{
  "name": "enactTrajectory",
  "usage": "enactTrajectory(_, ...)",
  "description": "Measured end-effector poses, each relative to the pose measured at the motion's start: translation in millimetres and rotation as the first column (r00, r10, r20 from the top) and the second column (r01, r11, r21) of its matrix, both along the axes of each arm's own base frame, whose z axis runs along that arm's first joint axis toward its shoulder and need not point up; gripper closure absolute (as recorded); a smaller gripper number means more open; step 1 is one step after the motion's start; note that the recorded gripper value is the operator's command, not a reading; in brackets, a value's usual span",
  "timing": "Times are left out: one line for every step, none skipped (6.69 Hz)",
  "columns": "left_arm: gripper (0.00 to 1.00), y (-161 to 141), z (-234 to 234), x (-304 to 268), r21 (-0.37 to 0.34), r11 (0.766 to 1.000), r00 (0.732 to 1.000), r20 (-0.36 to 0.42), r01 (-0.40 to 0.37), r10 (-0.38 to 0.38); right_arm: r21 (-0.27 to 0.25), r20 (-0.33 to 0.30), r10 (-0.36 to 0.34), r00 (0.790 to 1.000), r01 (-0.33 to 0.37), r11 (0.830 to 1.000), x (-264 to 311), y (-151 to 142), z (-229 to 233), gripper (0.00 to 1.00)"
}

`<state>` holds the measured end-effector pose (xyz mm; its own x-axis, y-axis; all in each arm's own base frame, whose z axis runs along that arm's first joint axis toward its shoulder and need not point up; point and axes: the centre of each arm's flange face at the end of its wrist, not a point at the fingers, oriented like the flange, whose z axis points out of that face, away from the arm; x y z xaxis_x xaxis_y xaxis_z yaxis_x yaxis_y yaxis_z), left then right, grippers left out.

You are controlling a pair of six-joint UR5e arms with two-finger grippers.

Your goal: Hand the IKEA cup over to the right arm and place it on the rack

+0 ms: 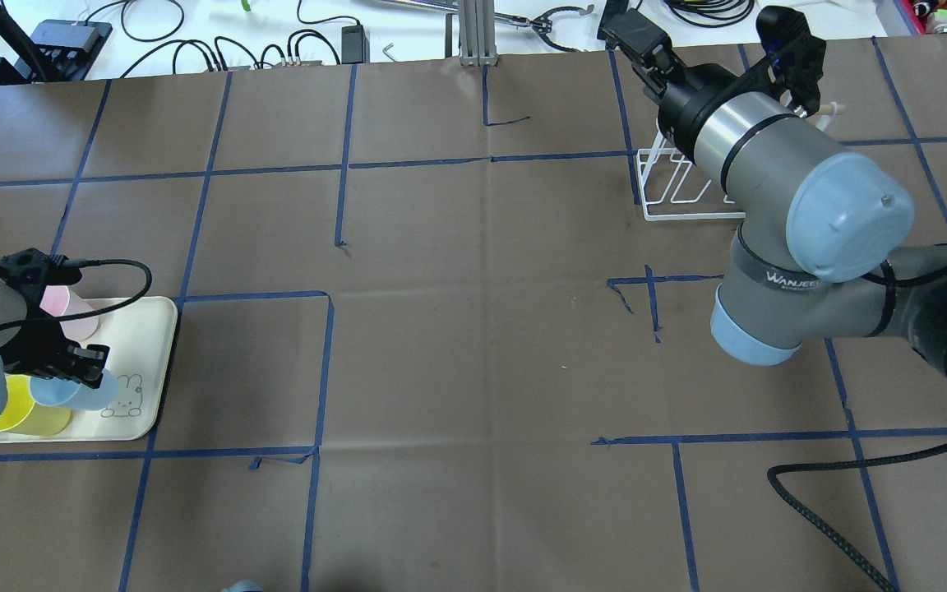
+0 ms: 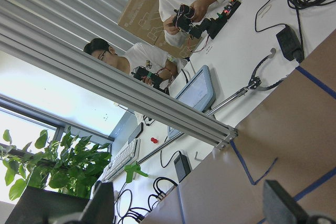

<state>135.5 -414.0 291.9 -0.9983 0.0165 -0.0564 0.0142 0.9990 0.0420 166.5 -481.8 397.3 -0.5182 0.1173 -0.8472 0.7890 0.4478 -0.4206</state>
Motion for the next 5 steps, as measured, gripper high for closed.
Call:
enactTrajectory(1.0,-22,45,13,0.004,1.0,1.0,-0.007,0.006,-0.006,0.034,0.08,0.014,0.997,-0.017,0.999,12,11,-2,0.0)
enactTrajectory(1.0,-48,94,21,0.01,1.0,1.0,-0.019,0.025,-0.025,0.067,0.148,0.015,0.989,-0.025,0.997,22,18,-5,0.0)
enactTrajectory(1.0,-76,130,14,0.006,0.998,0.997,-0.022,0.069,-0.069,0.094,0.219,0.001,0.976,-0.023,0.995,27,24,-7,0.0)
enactTrajectory(1.0,-106,155,-10,-0.021,0.99,0.99,-0.024,0.136,-0.136,0.112,0.302,-0.015,0.953,-0.02,0.994,29,31,-9,0.0)
enactTrajectory(1.0,-128,170,-44,-0.077,0.977,0.978,-0.057,0.198,-0.202,0.121,0.37,-0.032,0.928,-0.014,0.993,30,39,-11,0.0)
